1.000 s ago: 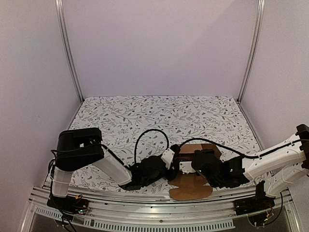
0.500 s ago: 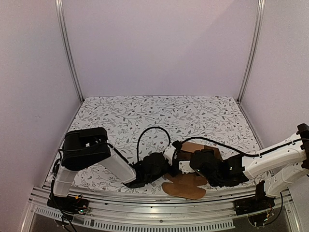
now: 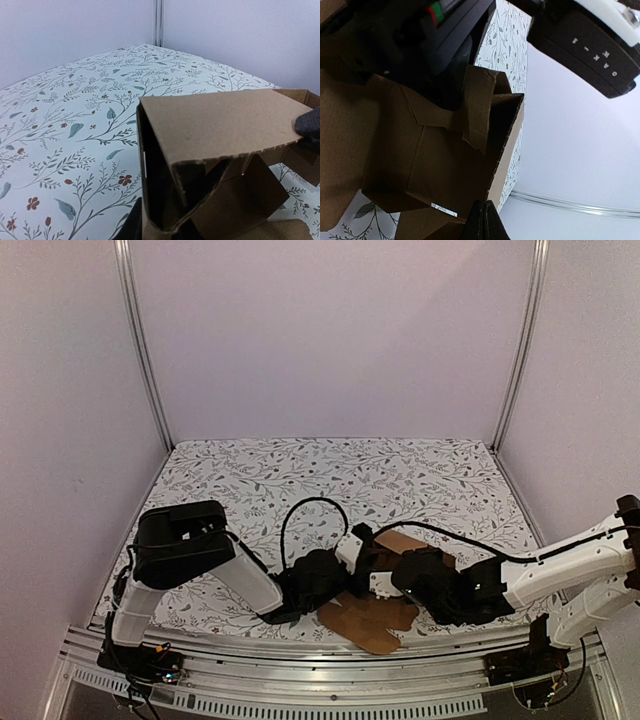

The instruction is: Fold the paper box

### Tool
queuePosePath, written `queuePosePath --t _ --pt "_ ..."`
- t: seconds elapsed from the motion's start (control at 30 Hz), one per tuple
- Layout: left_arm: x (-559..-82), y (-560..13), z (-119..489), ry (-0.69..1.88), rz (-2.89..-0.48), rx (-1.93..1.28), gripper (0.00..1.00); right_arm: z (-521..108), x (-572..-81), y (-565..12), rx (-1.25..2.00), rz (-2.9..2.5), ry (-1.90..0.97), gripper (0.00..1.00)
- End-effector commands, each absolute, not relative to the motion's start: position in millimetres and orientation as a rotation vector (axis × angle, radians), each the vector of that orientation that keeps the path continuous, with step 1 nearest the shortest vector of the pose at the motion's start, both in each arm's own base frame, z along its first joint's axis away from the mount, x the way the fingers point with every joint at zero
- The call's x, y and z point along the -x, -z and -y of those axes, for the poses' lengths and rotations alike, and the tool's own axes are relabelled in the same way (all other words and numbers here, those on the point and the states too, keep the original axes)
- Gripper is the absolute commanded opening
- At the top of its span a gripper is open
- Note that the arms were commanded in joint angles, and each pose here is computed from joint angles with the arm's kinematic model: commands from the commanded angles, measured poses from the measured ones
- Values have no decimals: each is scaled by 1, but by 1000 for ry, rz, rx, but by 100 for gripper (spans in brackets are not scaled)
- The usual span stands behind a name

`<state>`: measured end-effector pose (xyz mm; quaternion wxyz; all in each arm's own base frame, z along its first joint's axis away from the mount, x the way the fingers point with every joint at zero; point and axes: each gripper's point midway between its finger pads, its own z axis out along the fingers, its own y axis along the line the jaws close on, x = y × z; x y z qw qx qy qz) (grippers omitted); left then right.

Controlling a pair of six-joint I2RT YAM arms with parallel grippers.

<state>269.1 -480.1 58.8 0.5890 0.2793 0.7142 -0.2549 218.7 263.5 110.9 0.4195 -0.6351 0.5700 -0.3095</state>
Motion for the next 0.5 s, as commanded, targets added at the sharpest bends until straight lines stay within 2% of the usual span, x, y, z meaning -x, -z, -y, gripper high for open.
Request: queuePosePath --t 0.0,0.07,0.13,0.3,0.47 --pt "-284 -71 471 609 -1629 -525 17 -270 -207 -100 1680 -1453 705 0" --pt "-282 -71 473 624 -1626 -536 17 -273 -206 -102 1676 -1466 680 3" --pt "-281 -70 475 630 -1625 -554 17 -271 -202 -97 1716 -1474 672 11" --pt "-279 -68 476 621 -1627 -590 15 -258 -195 -107 1832 -1556 596 45" --pt "-281 -68 479 605 -1625 -610 13 -248 -188 -132 1897 -1737 358 55"
